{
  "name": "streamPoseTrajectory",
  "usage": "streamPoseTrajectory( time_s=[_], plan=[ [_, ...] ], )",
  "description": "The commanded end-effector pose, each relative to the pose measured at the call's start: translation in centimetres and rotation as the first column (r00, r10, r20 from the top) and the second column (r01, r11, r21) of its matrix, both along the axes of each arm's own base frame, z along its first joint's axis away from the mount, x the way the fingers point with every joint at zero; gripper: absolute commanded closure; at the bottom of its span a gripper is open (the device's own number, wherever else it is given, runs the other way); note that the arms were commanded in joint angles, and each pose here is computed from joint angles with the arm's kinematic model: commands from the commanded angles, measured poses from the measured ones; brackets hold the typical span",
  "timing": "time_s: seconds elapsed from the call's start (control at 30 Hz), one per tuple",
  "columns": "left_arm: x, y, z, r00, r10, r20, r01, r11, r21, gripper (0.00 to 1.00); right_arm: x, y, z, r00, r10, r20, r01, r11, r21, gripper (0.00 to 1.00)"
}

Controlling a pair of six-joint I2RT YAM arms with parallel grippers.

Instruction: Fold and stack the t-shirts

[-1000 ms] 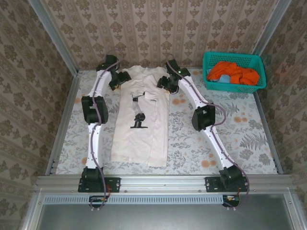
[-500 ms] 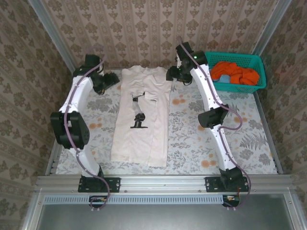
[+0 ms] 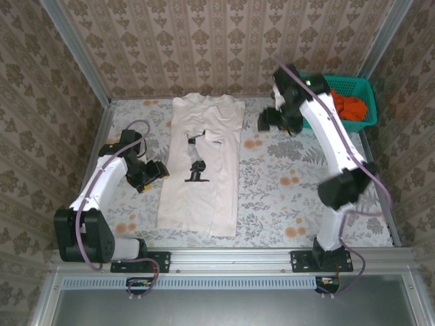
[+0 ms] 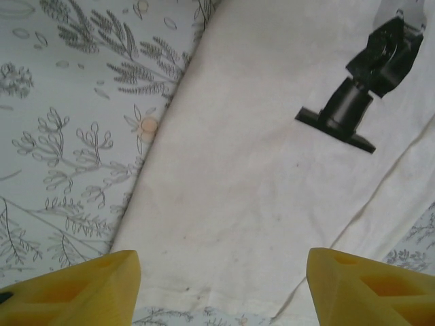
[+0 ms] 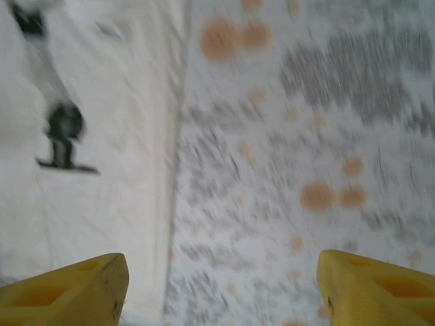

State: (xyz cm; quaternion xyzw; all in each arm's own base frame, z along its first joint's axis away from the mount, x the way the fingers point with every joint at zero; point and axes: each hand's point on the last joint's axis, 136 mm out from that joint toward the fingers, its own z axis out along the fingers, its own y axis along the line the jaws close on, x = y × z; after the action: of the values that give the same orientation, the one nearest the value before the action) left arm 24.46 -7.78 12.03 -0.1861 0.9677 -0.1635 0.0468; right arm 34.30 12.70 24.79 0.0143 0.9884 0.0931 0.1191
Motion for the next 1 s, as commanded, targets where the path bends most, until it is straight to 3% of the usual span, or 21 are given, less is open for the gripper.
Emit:
streamPoseTrajectory(
  time_s=[0.0,0.07,0.1,0.13,0.3,0.5,0.53,0.67,0.8,0.97],
  plan=[
    [-4.0,0.3,-1.3,0.993,0.005,-0.115,0.002,0.998,0.063,0.34,-3.7,2.2,-2.4,0.991,-0.113,0.065,0.092,0.958,0.270,0.20],
    [-5.6,0.0,-2.2,0.988,0.012,-0.153,-0.004,0.999,0.052,0.35,-6.7,4.2,-5.8,0.976,-0.215,-0.015,0.197,0.861,0.469,0.19],
    [-6.2,-0.3,-2.6,0.986,0.018,-0.164,-0.012,0.999,0.039,0.36,-8.1,5.1,-7.6,0.970,-0.238,-0.051,0.229,0.820,0.524,0.01],
    [-6.8,-0.5,-3.0,0.984,0.019,-0.177,-0.013,0.999,0.035,0.37,-9.4,5.4,-9.2,0.964,-0.253,-0.083,0.258,0.811,0.526,0.01],
    [-9.3,-0.5,-3.8,0.983,0.038,-0.179,-0.025,0.997,0.072,0.42,-15.5,9.5,-14.8,0.983,-0.111,-0.145,0.163,0.888,0.431,0.01],
    [-11.8,-0.2,-5.5,0.977,0.102,-0.189,-0.088,0.993,0.080,0.48,-17.1,12.3,-17.4,0.992,-0.013,-0.127,0.066,0.904,0.421,0.01],
    [-12.0,-0.1,-5.6,0.977,0.109,-0.183,-0.095,0.992,0.082,0.49,-17.1,12.7,-17.3,0.993,0.000,-0.117,0.051,0.901,0.431,0.05],
    [-12.8,1.0,-6.7,0.974,0.143,-0.177,-0.121,0.984,0.132,0.53,-17.2,13.8,-18.8,0.987,0.006,-0.159,0.064,0.903,0.425,0.38],
    [-12.8,1.8,-7.6,0.969,0.185,-0.165,-0.155,0.971,0.181,0.56,-18.0,14.1,-20.1,0.978,-0.006,-0.208,0.091,0.911,0.403,0.46],
    [-12.6,2.3,-8.3,0.968,0.208,-0.141,-0.176,0.962,0.206,0.62,-18.6,14.1,-21.0,0.976,-0.041,-0.216,0.125,0.912,0.390,0.47]
  ],
)
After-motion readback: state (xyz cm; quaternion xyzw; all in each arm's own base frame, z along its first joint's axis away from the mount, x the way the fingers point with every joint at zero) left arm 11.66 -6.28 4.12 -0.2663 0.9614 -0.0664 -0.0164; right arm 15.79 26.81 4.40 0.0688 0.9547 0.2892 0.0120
